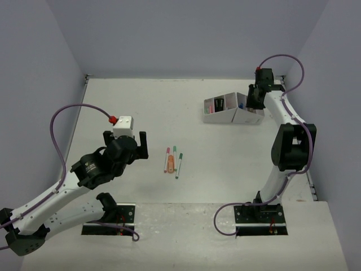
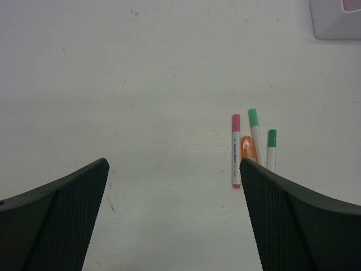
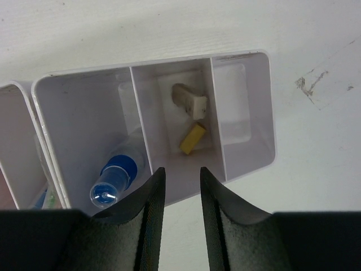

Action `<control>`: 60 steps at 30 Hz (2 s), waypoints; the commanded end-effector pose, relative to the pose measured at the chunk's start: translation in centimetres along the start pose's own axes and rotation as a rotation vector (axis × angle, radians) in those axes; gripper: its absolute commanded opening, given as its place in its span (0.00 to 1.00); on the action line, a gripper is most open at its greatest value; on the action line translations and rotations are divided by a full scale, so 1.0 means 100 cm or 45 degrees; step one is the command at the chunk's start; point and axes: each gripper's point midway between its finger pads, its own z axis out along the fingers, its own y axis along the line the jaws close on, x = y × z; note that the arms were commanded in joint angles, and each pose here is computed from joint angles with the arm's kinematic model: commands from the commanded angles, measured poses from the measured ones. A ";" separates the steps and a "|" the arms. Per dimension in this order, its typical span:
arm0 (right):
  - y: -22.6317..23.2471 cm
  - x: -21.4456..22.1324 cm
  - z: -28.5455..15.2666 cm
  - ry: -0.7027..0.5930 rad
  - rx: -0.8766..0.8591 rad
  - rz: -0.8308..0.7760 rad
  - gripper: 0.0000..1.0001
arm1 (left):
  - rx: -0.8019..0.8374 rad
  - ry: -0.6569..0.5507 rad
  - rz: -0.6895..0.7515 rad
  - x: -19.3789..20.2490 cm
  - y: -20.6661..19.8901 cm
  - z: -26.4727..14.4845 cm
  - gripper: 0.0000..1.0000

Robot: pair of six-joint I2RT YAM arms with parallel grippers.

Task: Sort the stationery into containers
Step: Place the stationery in the storage box, then pick up the stationery from the center of the board.

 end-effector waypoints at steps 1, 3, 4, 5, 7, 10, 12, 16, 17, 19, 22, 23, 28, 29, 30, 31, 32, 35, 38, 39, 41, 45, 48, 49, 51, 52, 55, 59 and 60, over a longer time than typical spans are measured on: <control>-0.001 -0.028 -0.037 -0.139 -0.013 0.022 0.33 | -0.018 -0.036 0.011 -0.005 0.002 0.001 1.00; 0.001 -0.029 -0.051 -0.176 -0.037 0.043 0.33 | -0.029 -0.042 0.001 -0.006 0.003 0.002 1.00; 0.003 -0.035 -0.064 -0.224 -0.049 0.049 0.33 | -0.035 -0.044 -0.005 -0.006 0.004 0.002 1.00; 0.003 -0.040 -0.076 -0.262 -0.057 0.054 0.33 | -0.038 -0.045 -0.008 -0.006 0.004 0.002 1.00; 0.015 -0.039 -0.098 -0.320 -0.074 0.041 0.33 | -0.056 -0.037 -0.032 -0.006 0.004 0.003 1.00; 0.045 -0.028 -0.132 -0.413 -0.143 -0.001 0.33 | -0.101 -0.011 -0.104 -0.002 0.004 0.006 1.00; 0.073 -0.012 -0.159 -0.482 -0.228 -0.035 0.32 | -0.144 -0.003 -0.158 0.001 0.005 0.010 1.00; 0.152 0.046 -0.206 -0.551 -0.522 -0.113 0.31 | -0.253 -0.008 -0.281 -0.003 0.011 0.010 1.00; 0.170 0.063 -0.212 -0.535 -0.591 -0.128 0.31 | -0.263 -0.012 -0.291 -0.005 0.011 0.009 1.00; 0.207 0.105 -0.220 -0.454 -0.717 -0.141 0.31 | -0.286 -0.028 -0.315 -0.012 0.015 0.005 1.00; 0.248 0.164 -0.214 -0.299 -0.749 -0.172 0.31 | -0.272 -0.064 -0.297 -0.020 0.020 -0.002 1.00; 0.257 0.176 -0.212 -0.260 -0.744 -0.164 0.31 | -0.266 -0.075 -0.291 -0.022 0.022 -0.004 1.00; 0.293 0.236 -0.173 -0.066 -0.638 -0.232 0.31 | -0.258 -0.128 -0.228 -0.031 0.038 -0.017 1.00; 0.302 0.245 -0.174 -0.055 -0.636 -0.255 0.32 | -0.262 -0.146 -0.210 -0.032 0.043 -0.021 1.00; 0.309 0.263 -0.164 -0.015 -0.605 -0.295 0.31 | -0.254 -0.164 -0.206 -0.035 0.045 -0.023 1.00; 0.313 0.259 -0.168 -0.024 -0.612 -0.283 0.31 | -0.253 -0.165 -0.186 -0.033 0.047 -0.024 1.00; 0.320 0.270 -0.158 0.003 -0.583 -0.311 0.31 | -0.221 -0.182 -0.193 -0.032 0.048 -0.026 1.00; 0.328 0.284 -0.148 0.039 -0.545 -0.328 0.31 | -0.172 -0.184 -0.189 -0.021 0.048 -0.024 1.00; 0.329 0.293 -0.140 0.065 -0.503 -0.341 0.31 | -0.104 -0.198 -0.198 -0.021 0.043 -0.026 1.00; 0.328 0.296 -0.136 0.071 -0.480 -0.347 0.31 | -0.090 -0.207 -0.205 -0.022 0.042 -0.027 1.00; 0.326 0.299 -0.132 0.076 -0.458 -0.352 0.30 | -0.078 -0.211 -0.211 -0.022 0.042 -0.028 1.00; 0.324 0.300 -0.126 0.075 -0.419 -0.355 0.31 | -0.042 -0.205 -0.199 -0.021 0.037 -0.027 1.00; 0.321 0.302 -0.121 0.078 -0.383 -0.366 0.32 | -0.020 -0.198 -0.190 -0.020 0.033 -0.026 1.00; 0.320 0.304 -0.118 0.084 -0.373 -0.373 0.32 | -0.017 -0.196 -0.187 -0.020 0.032 -0.026 1.00; 0.321 0.309 -0.112 0.099 -0.354 -0.387 0.32 | -0.012 -0.195 -0.186 -0.020 0.032 -0.026 1.00; 0.322 0.309 -0.112 0.101 -0.354 -0.388 0.32 | -0.010 -0.196 -0.189 -0.020 0.032 -0.027 1.00; 0.321 0.313 -0.106 0.112 -0.326 -0.410 0.32 | -0.003 -0.207 -0.200 -0.022 0.033 -0.029 1.00; 0.323 0.313 -0.104 0.112 -0.320 -0.416 0.32 | 0.004 -0.216 -0.209 -0.023 0.034 -0.030 1.00; 0.323 0.313 -0.103 0.112 -0.318 -0.417 0.32 | 0.006 -0.218 -0.212 -0.023 0.034 -0.031 1.00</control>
